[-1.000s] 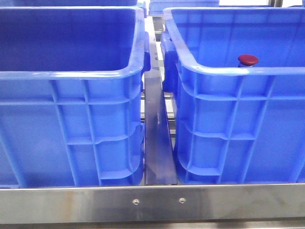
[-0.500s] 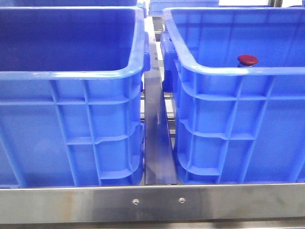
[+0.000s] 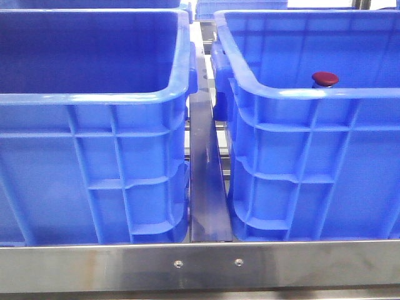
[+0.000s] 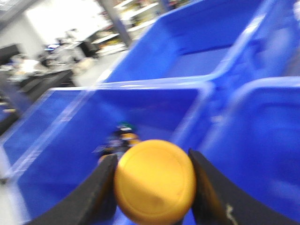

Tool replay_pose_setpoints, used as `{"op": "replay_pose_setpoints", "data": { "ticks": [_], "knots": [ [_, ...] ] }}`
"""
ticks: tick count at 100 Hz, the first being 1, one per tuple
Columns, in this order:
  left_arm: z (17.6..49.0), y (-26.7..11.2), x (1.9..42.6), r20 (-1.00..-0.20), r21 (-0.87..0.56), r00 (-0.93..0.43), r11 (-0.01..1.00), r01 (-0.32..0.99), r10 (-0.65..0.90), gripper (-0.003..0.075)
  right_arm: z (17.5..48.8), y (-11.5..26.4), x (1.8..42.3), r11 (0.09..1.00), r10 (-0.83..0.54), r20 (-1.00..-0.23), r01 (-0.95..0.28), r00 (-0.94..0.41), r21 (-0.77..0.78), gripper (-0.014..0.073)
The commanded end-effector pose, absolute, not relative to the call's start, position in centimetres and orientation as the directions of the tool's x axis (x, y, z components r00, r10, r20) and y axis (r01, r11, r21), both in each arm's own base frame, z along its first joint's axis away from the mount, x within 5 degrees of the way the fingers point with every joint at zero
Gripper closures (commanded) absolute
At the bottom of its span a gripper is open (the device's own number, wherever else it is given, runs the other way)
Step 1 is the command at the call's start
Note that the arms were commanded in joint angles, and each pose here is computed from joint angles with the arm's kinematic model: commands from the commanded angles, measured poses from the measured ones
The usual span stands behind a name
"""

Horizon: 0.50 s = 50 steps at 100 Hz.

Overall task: Pick red and yellow buttons and place in box
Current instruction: 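Move the right gripper with the yellow button into the other crate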

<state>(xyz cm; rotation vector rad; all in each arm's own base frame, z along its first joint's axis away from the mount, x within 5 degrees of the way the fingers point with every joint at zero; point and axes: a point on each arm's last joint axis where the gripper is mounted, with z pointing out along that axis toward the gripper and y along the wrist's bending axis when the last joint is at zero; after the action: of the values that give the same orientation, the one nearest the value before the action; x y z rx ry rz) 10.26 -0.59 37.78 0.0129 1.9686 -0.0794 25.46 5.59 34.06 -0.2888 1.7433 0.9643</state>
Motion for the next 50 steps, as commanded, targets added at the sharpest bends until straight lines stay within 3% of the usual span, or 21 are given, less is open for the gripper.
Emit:
{"op": "replay_pose_setpoints", "data": {
  "ticks": [1, 17, 35, 50],
  "knots": [
    [39.1, -0.4, 9.8, -0.956, -0.064, -0.287, 0.998, 0.024, -0.055, 0.048, 36.0, 4.8, 25.5, 0.701, 0.262, -0.923, -0.601, -0.281, 0.382, 0.0448],
    [39.2, -0.4, 9.5, -0.959, -0.064, -0.277, 0.998, 0.023, -0.055, 0.0742, 35.5, 3.3, 26.5, 0.846, 0.176, -0.961, -0.467, -0.212, 0.258, 0.0448],
    [39.2, -0.4, 9.5, -0.959, -0.07, -0.277, 0.997, 0.025, -0.06, 0.0739, 34.9, 1.3, 27.4, 0.954, 0.117, -0.975, -0.252, -0.19, 0.164, 0.0448],
    [39.2, -0.4, 9.5, -0.959, -0.07, -0.277, 0.997, 0.025, -0.061, 0.0739, 33.4, -0.2, 28.7, 0.984, 0.124, -0.964, -0.097, -0.235, 0.15, 0.0448]
  ]
}}
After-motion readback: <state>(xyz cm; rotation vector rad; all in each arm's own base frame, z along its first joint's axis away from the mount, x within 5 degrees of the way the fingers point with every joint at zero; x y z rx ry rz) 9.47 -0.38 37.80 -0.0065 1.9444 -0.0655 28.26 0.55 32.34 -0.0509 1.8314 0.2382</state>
